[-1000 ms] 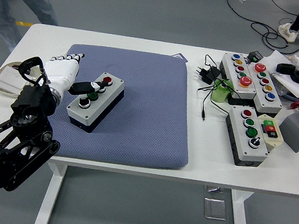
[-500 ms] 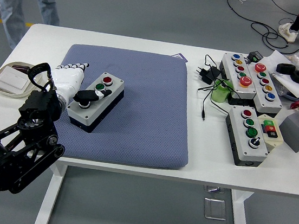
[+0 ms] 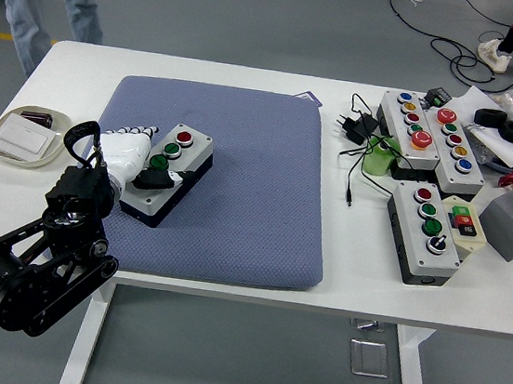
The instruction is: Pick up the button,place it on the desk,press the button,press the button
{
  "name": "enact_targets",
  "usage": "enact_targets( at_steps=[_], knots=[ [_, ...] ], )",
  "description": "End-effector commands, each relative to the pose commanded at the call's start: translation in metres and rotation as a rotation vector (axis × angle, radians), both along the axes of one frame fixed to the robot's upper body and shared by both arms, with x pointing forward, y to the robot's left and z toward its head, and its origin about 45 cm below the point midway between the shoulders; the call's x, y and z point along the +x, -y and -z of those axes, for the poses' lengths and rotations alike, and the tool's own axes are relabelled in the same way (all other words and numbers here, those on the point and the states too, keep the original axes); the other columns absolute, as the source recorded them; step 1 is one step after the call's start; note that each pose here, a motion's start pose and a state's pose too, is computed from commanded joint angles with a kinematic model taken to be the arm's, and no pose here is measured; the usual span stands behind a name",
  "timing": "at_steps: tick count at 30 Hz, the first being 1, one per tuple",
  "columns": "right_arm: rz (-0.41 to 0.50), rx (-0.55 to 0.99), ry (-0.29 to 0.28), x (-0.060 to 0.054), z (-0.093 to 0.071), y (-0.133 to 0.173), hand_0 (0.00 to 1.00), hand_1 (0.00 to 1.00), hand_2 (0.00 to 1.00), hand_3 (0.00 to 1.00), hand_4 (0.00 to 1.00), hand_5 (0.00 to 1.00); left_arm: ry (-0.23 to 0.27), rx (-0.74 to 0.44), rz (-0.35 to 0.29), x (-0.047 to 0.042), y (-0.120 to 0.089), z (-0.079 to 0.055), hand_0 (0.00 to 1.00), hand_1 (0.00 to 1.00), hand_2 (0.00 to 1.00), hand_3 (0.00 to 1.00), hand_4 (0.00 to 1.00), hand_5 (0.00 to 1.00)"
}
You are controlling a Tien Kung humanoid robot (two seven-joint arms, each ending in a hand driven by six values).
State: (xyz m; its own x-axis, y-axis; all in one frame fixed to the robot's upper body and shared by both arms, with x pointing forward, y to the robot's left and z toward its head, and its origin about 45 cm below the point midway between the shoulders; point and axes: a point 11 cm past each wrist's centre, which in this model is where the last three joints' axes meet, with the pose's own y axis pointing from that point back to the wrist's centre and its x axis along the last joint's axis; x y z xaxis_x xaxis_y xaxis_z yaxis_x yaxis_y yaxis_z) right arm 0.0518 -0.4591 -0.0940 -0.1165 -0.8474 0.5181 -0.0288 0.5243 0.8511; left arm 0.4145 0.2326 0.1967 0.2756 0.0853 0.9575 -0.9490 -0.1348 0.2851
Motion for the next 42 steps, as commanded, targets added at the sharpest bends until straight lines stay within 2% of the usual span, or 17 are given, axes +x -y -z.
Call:
enact_targets(
  at_steps=[1,2,7,8,13,14,19,20,23,28,31,32,34,39,42],
  knots=[
    [-0.001,0.0,0.0,0.0,0.0,0.0,0.628,0.485,0.542,0.581,0.271,0.028,-0.01,0.007,0.001,0.0005,0.0,0.001,0.829,0.932,0.998,0.998,0.998,0.919],
    [-0.002,0.0,0.0,0.001,0.0,0.0,0.63,0.485,0.543,0.582,0.271,0.029,-0.017,0.011,0.002,0.0007,0.0,0.001,0.667,0.76,0.77,0.946,0.998,0.604],
    [-0.004,0.001,0.0,0.001,0.0,0.0,0.63,0.485,0.543,0.582,0.271,0.029,-0.049,0.027,0.006,0.0007,-0.001,0.006,0.667,0.76,0.77,0.946,0.998,0.604],
    [-0.004,0.001,0.0,0.001,0.0,0.0,0.629,0.485,0.542,0.582,0.271,0.029,-0.052,0.027,0.006,0.0006,0.0,0.007,0.49,0.626,0.621,0.854,0.902,0.458],
    [-0.003,0.001,-0.002,0.0,0.0,0.0,0.629,0.485,0.542,0.582,0.271,0.029,-0.041,0.024,0.004,0.0005,0.0,0.008,0.49,0.626,0.621,0.854,0.902,0.458],
    [-0.003,0.001,-0.002,-0.001,0.0,0.0,0.629,0.485,0.542,0.582,0.272,0.028,-0.037,0.024,0.002,0.0008,-0.001,0.007,0.425,0.458,0.43,0.684,0.671,0.195],
    [-0.004,0.0,-0.005,-0.002,0.0,0.0,0.629,0.485,0.542,0.582,0.272,0.028,-0.001,0.016,0.0,0.0039,-0.003,-0.002,0.425,0.458,0.43,0.684,0.671,0.195],
    [-0.004,0.0,-0.006,-0.002,0.0,0.0,0.629,0.482,0.542,0.582,0.273,0.025,0.004,0.015,0.003,0.0045,-0.003,-0.003,0.426,0.43,0.385,0.487,0.619,0.108],
    [-0.003,0.001,-0.007,-0.003,0.0,0.0,0.629,0.482,0.542,0.582,0.273,0.025,0.017,0.007,0.028,0.0068,-0.002,-0.007,0.426,0.43,0.385,0.487,0.619,0.108],
    [-0.004,0.0,-0.01,-0.004,0.001,0.0,0.629,0.482,0.541,0.582,0.272,0.025,-0.007,0.017,0.076,0.0079,-0.003,-0.005,0.439,0.435,0.398,0.467,0.642,0.067],
    [-0.004,0.0,-0.011,-0.005,0.001,0.0,0.629,0.482,0.541,0.582,0.272,0.025,0.004,0.007,0.14,0.0085,0.0,-0.005,0.439,0.435,0.398,0.467,0.642,0.067],
    [-0.005,0.0,-0.011,-0.005,0.001,0.0,0.629,0.48,0.54,0.582,0.272,0.024,0.015,0.0,0.169,0.009,0.002,-0.006,0.454,0.439,0.402,0.445,0.718,0.042],
    [-0.005,0.0,-0.011,-0.005,0.001,0.0,0.629,0.48,0.54,0.582,0.272,0.024,0.034,-0.009,0.219,0.0095,0.006,-0.009,0.454,0.439,0.402,0.445,0.718,0.042],
    [-0.006,-0.001,-0.007,-0.003,0.0,0.001,0.629,0.479,0.54,0.582,0.272,0.023,0.081,-0.013,0.393,0.0101,0.019,-0.015,0.456,0.435,0.403,0.442,0.727,0.043],
    [-0.003,0.0,-0.004,-0.002,0.0,0.0,0.629,0.479,0.54,0.582,0.272,0.023,0.135,-0.013,0.477,0.0129,0.023,-0.024,0.456,0.435,0.403,0.442,0.727,0.043]
  ],
)
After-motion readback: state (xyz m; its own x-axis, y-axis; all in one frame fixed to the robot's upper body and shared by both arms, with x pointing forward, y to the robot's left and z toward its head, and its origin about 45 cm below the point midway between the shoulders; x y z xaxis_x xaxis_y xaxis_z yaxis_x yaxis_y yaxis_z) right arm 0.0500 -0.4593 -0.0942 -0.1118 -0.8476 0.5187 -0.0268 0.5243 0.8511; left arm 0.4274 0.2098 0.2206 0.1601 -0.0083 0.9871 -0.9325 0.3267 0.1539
